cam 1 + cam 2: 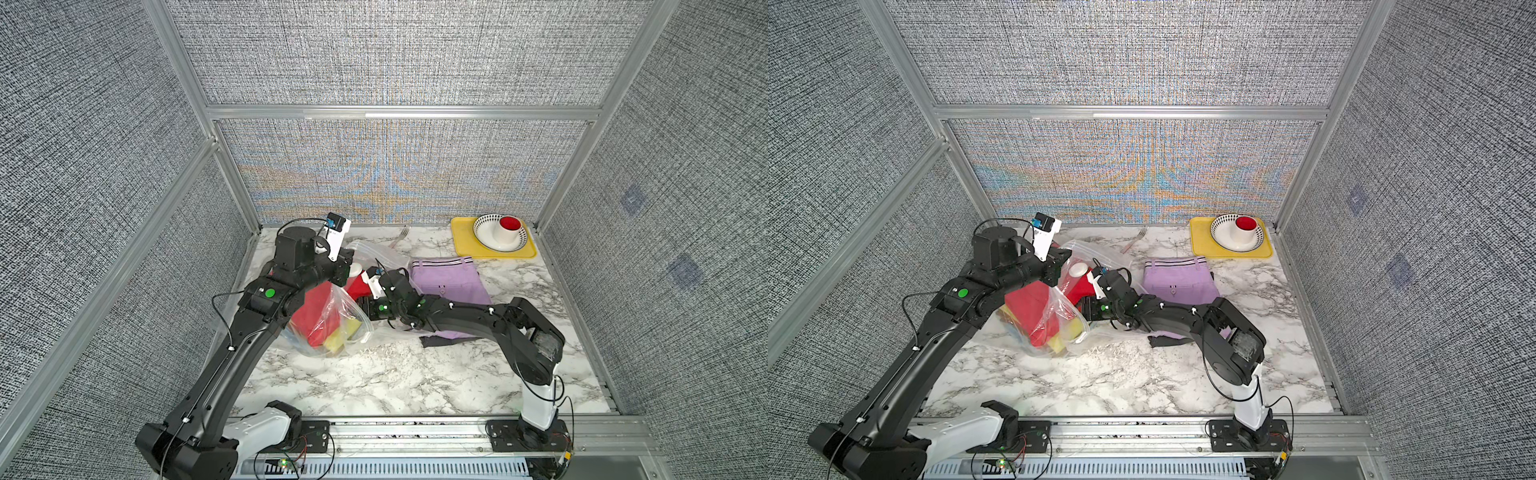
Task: Take the trousers out of the vacuum bag
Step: Take out the trousers from the vacuum bag.
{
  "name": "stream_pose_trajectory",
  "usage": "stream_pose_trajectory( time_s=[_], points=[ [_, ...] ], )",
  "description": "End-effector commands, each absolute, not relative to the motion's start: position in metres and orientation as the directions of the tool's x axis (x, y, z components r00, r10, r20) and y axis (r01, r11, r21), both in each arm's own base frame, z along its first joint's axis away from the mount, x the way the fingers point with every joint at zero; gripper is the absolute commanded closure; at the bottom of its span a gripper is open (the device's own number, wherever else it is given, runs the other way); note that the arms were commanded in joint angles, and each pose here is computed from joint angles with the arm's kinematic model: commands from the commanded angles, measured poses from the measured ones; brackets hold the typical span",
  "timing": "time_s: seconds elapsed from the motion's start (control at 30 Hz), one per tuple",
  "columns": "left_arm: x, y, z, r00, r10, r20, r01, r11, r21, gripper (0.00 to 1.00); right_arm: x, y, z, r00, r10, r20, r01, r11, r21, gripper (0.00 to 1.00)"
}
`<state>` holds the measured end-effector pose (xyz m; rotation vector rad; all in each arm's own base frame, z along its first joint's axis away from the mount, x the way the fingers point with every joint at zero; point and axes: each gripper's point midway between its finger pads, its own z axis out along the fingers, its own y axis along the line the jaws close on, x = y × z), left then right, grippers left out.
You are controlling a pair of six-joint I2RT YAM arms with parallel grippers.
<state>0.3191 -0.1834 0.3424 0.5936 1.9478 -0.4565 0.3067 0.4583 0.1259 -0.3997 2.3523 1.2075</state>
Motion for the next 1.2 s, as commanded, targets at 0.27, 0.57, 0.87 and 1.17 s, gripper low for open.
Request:
stream_pose_trajectory(
  time_s=[0.27, 0.57, 0.87, 1.17],
  points=[
    [0.324, -0.182, 0.346, -0.349, 0.211, -0.913, 0.579, 0.815, -0.033, 1.00, 0.325, 0.470, 0.139, -0.841, 0.011, -0.541, -0.452, 0.535, 0.714, 0.39],
    [0.325, -0.179, 0.339, -0.360, 0.213, -0.908, 0.565, 0.825, -0.030, 1.00, 0.329, 0.474, 0.155, -0.826, 0.016, -0.563, -0.472, 0.526, 0.708, 0.63],
    [0.322, -0.174, 0.335, -0.357, 0.203, -0.912, 0.544, 0.839, -0.027, 1.00, 0.329, 0.472, 0.166, -0.811, 0.011, -0.585, -0.492, 0.529, 0.692, 0.92],
    [0.314, -0.166, 0.341, -0.326, 0.231, -0.917, 0.541, 0.841, 0.020, 1.00, 0.347, 0.450, 0.222, -0.719, 0.032, -0.695, -0.543, 0.597, 0.590, 0.95]
  ],
)
